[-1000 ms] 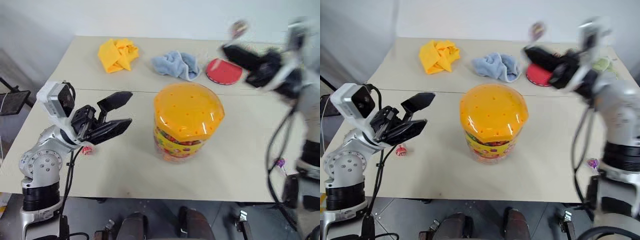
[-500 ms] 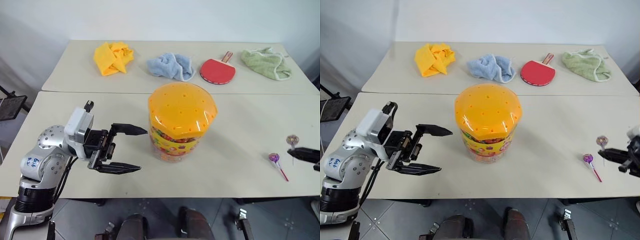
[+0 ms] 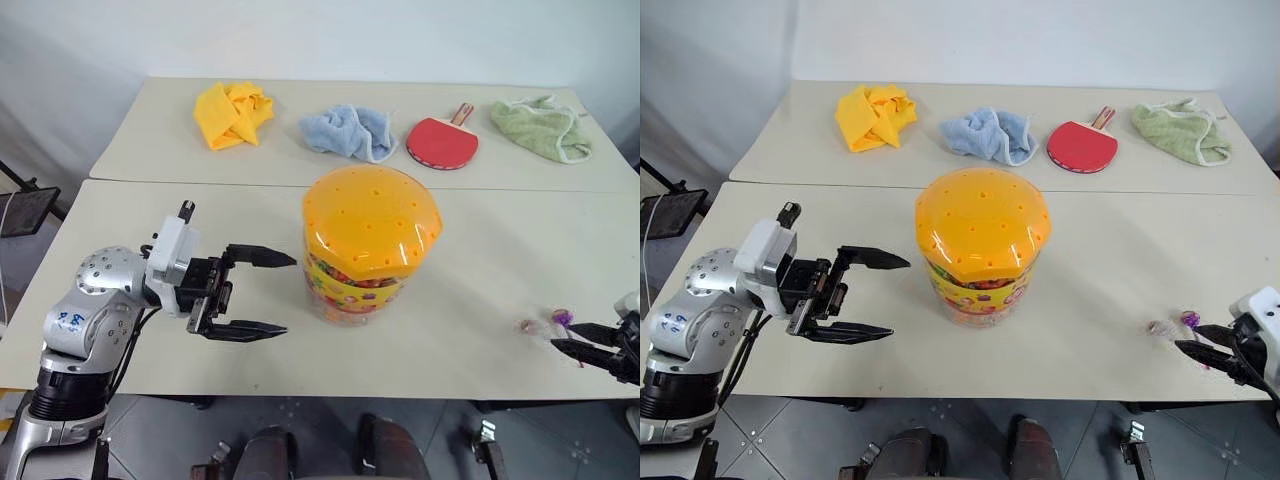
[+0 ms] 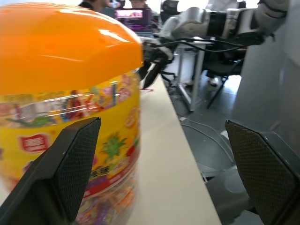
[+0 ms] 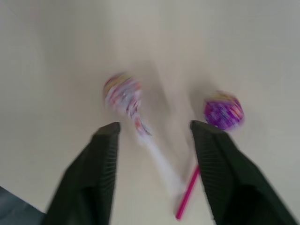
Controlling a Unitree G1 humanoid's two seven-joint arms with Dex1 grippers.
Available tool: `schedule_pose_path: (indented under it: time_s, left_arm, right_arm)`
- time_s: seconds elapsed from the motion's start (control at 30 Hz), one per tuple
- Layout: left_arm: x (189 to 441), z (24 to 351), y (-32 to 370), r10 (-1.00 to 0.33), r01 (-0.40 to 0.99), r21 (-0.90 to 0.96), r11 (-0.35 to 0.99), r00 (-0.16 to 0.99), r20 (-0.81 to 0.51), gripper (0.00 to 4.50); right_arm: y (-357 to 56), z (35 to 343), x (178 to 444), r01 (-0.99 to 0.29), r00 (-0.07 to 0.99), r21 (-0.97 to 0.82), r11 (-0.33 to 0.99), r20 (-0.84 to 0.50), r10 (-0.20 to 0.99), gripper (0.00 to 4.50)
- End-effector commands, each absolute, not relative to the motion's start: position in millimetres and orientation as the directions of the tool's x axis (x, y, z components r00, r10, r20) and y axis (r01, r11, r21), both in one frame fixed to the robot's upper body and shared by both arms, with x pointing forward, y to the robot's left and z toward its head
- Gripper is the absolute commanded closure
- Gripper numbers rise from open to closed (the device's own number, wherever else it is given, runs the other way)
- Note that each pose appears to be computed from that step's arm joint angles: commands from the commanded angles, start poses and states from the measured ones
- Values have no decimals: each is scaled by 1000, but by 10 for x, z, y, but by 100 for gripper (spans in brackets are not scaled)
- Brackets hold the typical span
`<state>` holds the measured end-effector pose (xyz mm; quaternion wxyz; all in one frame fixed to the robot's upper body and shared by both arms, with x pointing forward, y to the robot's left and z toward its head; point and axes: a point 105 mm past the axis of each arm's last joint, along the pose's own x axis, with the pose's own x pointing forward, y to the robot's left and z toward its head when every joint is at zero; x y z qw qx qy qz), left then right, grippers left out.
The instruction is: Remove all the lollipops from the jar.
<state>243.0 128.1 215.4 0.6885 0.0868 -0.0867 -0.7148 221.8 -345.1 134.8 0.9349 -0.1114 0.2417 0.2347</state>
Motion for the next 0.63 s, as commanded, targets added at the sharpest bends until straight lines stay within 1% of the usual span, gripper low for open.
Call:
schedule_pose_path:
  time_s: [0.03,0.07,0.1,0.13,0.2,0.27,0.33,0.4,0.5,0.63]
  left_arm:
    - [2636,2185,1433,-988,957,250,146,152,-1,0]
    - [2721,2173,1495,-976,944,251,212,219,2,0]
    - [2784,2152,1561,-962,931,252,264,273,0,0]
    - [2816,2134,1619,-952,920,254,298,306,7,0]
    - [2874,1984,1769,-919,891,255,375,394,-28,0]
    - [2900,1806,1891,-888,871,259,418,451,-84,0]
    - [2910,1670,1983,-857,848,261,462,502,-115,0]
    - [2907,1574,2043,-828,822,278,498,546,-131,0]
    - [2911,1521,2078,-797,787,315,530,590,-131,0]
    - [2914,1436,2082,-759,738,363,568,641,-115,0]
  right_arm:
    - [-3174,1970,2316,-556,831,-246,794,-175,528,76]
    - [-3104,2099,2336,-551,831,-270,789,-94,548,42]
    - [-3013,2149,2351,-569,815,-291,769,-77,574,11]
    - [-2918,2164,2364,-591,797,-300,749,-74,599,5]
    - [-2560,2167,2354,-698,689,-329,636,-67,722,5]
    - [-2264,2121,2329,-768,580,-386,512,-78,811,5]
    - [-2052,2016,2342,-810,505,-394,434,-94,858,5]
    - [-1900,1886,2363,-842,451,-380,383,-106,886,5]
    - [-1823,1743,2391,-854,423,-383,352,-118,898,5]
    - [-1768,1578,2483,-837,440,-405,367,-103,892,5]
